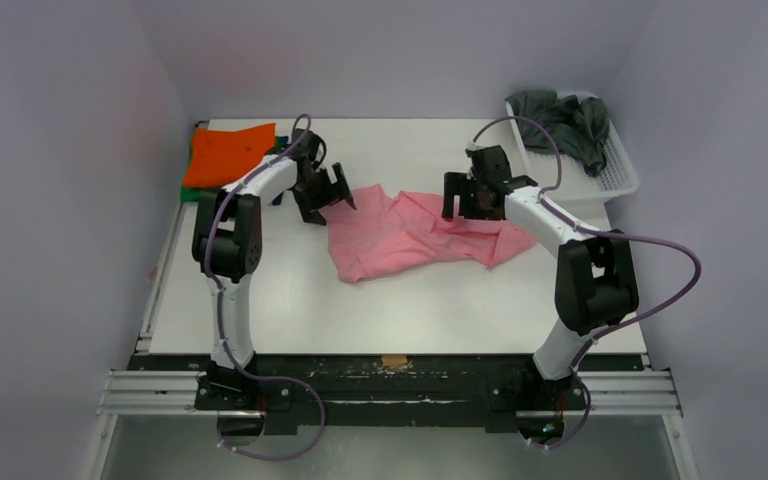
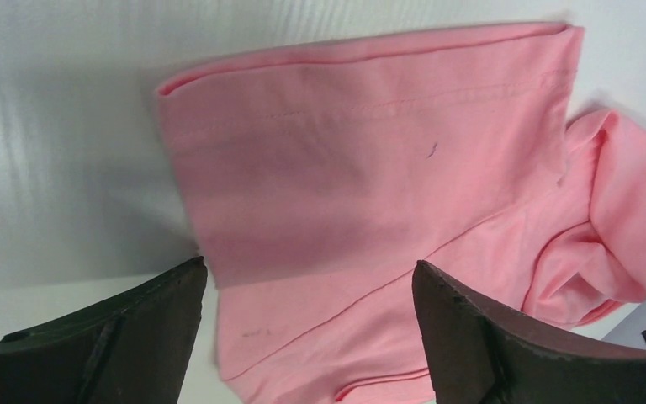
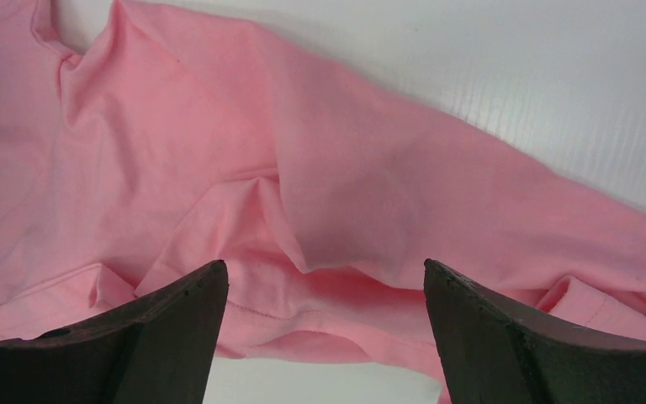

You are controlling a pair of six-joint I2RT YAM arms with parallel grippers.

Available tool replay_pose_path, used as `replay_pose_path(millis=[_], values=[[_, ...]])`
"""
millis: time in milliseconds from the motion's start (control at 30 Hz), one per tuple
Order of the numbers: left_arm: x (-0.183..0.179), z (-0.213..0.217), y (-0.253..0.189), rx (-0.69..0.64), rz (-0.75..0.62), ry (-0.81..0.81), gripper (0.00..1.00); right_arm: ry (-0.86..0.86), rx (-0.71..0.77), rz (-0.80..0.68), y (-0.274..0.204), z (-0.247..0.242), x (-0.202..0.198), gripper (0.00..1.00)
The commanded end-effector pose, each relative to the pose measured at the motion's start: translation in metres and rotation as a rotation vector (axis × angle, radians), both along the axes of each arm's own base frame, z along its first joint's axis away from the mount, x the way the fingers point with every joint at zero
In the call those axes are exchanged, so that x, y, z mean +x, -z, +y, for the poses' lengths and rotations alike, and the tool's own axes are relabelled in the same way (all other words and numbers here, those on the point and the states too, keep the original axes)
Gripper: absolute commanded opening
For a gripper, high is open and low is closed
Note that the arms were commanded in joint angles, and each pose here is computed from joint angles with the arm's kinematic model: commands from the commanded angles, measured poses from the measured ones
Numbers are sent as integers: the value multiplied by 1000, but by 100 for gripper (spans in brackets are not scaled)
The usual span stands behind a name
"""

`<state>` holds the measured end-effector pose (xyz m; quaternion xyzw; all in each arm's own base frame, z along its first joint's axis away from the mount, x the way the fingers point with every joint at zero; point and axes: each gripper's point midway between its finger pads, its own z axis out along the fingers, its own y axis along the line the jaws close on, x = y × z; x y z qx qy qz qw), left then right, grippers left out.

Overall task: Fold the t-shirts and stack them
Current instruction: Flatten out the tshirt

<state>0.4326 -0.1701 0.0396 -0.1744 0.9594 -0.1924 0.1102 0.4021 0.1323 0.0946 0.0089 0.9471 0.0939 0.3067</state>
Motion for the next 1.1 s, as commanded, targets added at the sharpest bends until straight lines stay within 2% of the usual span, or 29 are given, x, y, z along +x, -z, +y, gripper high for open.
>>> replay_pose_path(millis=[0, 133, 200, 267, 333, 400, 500, 600, 700, 833, 1067], values=[[9, -27, 9, -50, 17, 13, 85, 8, 31, -71, -23, 2, 3, 83], [13, -37, 10, -2, -1, 35, 70, 8, 28, -61, -22, 0, -6, 82], [14, -43, 10, 2, -6, 55, 57, 19, 12, -65, -22, -6, -12, 82], [17, -48, 10, -1, -14, 71, 36, 23, 18, -80, -24, -8, -18, 82], [20, -50, 8, -2, -26, 78, 1, 30, 25, -85, -24, -9, -23, 82], [20, -53, 4, -24, -46, 107, 0, 35, 21, -85, -21, -11, -25, 82], [21, -56, -18, -61, -173, 141, 0, 49, 23, -84, -17, -11, -25, 82], [16, -44, -42, -28, -286, 134, 0, 63, 56, -111, -20, -6, -15, 80], [6, -28, -58, 29, -339, 129, 0, 60, 104, -153, -26, 5, -2, 76], [-12, -21, -67, 51, -339, 159, 0, 38, 91, -128, -15, 15, 8, 67], [-27, -13, -64, 63, -323, 129, 0, 48, -16, -71, 18, 9, 6, 60]])
